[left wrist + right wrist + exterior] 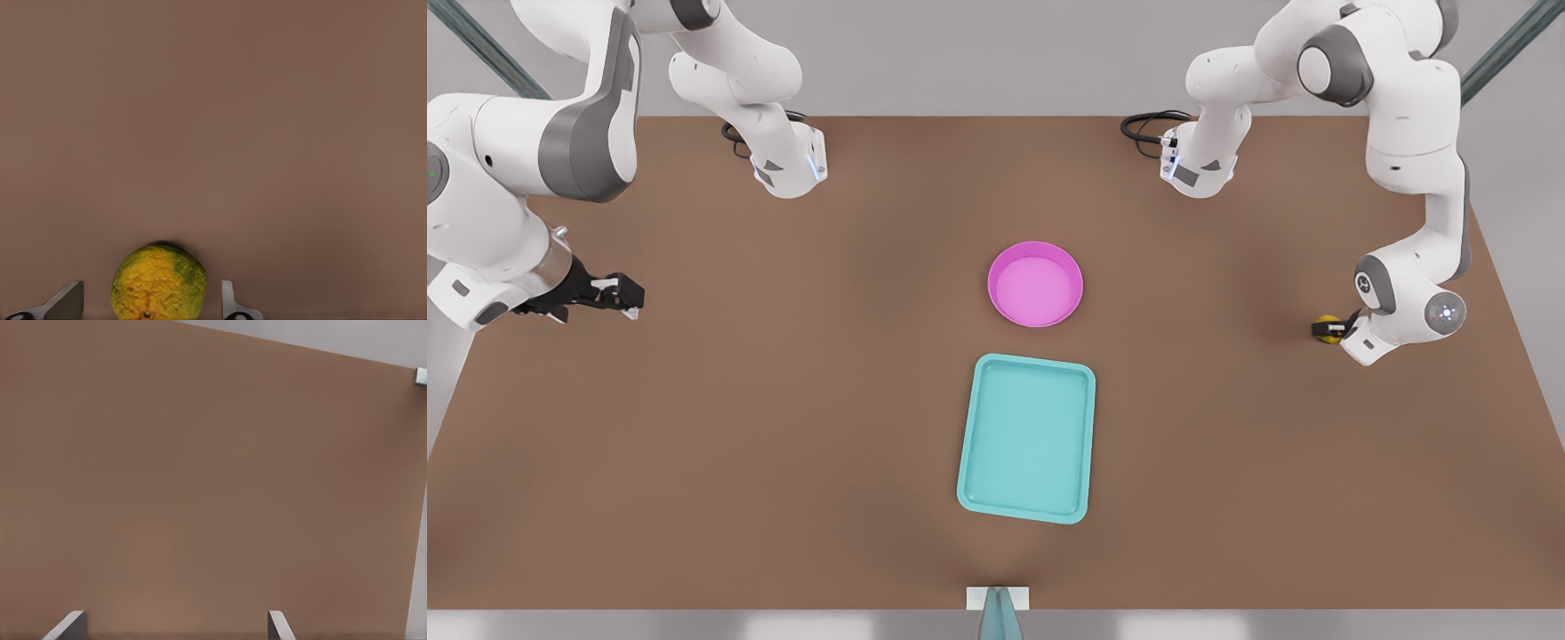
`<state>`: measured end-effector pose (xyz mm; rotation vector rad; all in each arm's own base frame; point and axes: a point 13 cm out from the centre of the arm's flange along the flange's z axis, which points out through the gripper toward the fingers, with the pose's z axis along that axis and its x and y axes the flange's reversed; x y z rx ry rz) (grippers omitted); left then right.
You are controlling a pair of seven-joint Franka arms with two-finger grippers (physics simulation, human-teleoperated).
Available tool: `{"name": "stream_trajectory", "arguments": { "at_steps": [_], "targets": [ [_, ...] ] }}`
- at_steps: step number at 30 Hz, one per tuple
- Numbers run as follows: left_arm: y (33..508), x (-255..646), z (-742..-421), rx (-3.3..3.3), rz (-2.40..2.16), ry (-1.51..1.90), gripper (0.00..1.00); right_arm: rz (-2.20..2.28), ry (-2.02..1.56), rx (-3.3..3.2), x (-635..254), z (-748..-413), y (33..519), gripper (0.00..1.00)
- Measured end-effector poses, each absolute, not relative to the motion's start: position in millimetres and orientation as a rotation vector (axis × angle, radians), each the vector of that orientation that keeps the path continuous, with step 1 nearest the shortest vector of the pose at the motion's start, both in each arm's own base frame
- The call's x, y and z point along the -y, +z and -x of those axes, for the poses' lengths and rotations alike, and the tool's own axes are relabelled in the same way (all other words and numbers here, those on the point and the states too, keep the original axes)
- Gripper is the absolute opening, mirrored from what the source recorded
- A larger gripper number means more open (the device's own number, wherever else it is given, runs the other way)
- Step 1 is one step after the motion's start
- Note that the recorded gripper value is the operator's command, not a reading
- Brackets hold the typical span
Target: Place the orange on the plate with the left arm and the plate on the tray with the right arm
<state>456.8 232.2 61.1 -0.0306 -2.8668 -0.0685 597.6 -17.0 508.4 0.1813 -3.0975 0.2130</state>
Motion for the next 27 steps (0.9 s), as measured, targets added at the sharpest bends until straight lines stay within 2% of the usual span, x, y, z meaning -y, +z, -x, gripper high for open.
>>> {"name": "stream_trajectory", "arguments": {
  "at_steps": [11, 13, 21, 22, 23, 27],
  "targets": [
    [39, -234, -448, 2.832, 0.121, -0.054, 1.00, -0.165, 0.215, 3.083, 24, -600, 500, 1.00],
    [38, -234, -448, 2.829, 0.132, -0.053, 0.80, -0.165, 0.214, 3.081, 25, -600, 500, 1.00],
    [31, -234, -446, 2.820, 0.164, -0.047, 0.80, -0.168, 0.214, 3.077, 25, -601, 497, 1.00],
    [31, -234, -446, 2.821, 0.167, -0.047, 0.77, -0.167, 0.214, 3.077, 25, -601, 496, 1.00],
    [31, -234, -446, 2.821, 0.169, -0.048, 0.65, -0.167, 0.214, 3.077, 25, -601, 496, 1.00],
    [42, -232, -453, 2.841, 0.173, -0.053, 0.64, -0.168, 0.214, 3.076, 25, -601, 496, 1.00]
  ]
}}
